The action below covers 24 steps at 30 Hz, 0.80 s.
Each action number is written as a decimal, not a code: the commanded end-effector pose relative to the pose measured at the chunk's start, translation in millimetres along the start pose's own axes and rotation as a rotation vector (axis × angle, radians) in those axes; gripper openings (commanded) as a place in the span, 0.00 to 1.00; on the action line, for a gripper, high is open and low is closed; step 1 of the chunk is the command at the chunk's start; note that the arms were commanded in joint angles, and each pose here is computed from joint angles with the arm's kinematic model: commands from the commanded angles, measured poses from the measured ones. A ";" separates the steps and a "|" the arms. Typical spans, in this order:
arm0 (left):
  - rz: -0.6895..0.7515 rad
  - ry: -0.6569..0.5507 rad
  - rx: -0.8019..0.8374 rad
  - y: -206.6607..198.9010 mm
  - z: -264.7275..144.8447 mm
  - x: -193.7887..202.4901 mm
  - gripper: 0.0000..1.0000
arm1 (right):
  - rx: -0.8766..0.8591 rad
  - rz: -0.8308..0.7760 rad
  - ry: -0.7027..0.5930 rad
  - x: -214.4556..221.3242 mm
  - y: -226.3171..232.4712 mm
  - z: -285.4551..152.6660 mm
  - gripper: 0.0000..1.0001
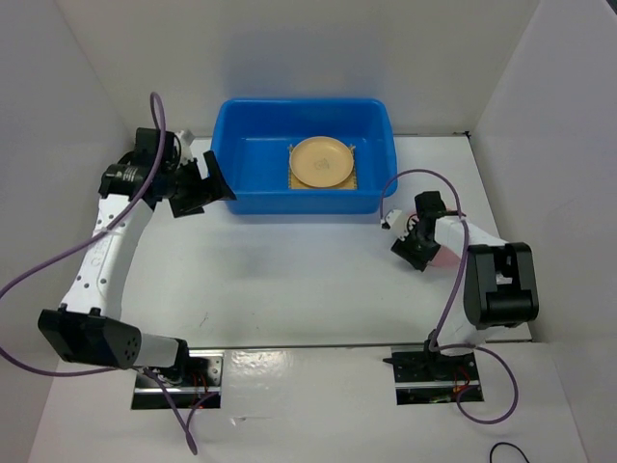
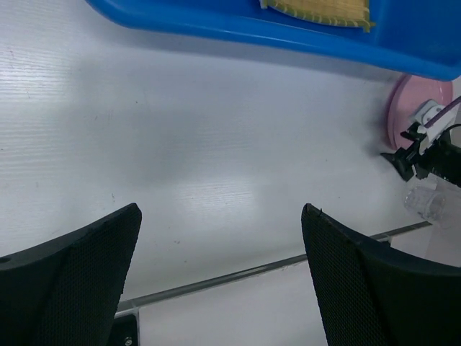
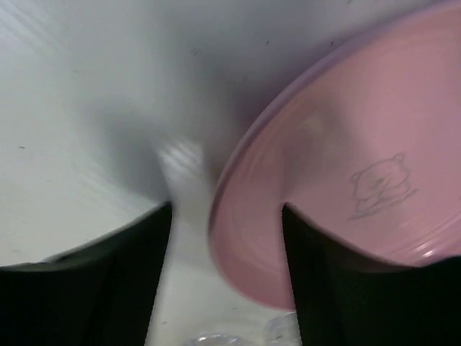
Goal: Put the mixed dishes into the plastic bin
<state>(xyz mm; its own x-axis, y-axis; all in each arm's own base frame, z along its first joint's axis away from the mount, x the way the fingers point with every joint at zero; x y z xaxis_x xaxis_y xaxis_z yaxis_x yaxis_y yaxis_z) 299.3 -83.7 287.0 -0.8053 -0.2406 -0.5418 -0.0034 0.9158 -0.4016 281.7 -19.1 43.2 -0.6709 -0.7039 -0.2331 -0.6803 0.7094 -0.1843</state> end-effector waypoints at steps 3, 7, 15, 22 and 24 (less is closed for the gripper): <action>-0.007 -0.029 -0.001 15.8 -8.6 2.0 0.98 | -0.081 0.055 0.034 10.9 -3.1 13.7 0.09; -0.030 -0.067 0.019 16.5 -11.0 -1.3 0.98 | -0.052 0.086 -0.003 3.2 -12.1 -10.0 0.00; -0.047 -0.056 0.020 24.4 -5.4 -3.2 0.98 | 0.231 0.104 -0.319 -57.9 -72.7 -134.8 0.00; -0.060 -0.083 -0.042 37.8 -4.7 -7.2 0.98 | 0.363 0.041 -0.595 -148.2 -83.1 -246.7 0.00; -0.064 -0.097 -0.045 39.0 -8.6 -8.4 0.99 | 0.331 0.007 -0.630 -183.0 -68.2 -258.5 0.00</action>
<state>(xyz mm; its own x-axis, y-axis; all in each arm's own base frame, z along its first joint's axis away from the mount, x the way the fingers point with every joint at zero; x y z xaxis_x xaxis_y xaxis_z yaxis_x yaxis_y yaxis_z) 298.7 -51.9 274.9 -0.7791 -0.3292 -0.5335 -0.0891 0.9005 -0.4256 370.5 3.5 315.2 -0.3903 -0.6184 -0.6821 -0.4274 0.7779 -0.4606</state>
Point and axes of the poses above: each gripper's point midway between its finger pads, its own z axis out along the fingers, its own y axis along the line the jaws close on, x = y × z, the point moved 3 cm from there along -z, back along the fingers, and after that the axes turned 7 degrees about z, right-handed, at the moved point
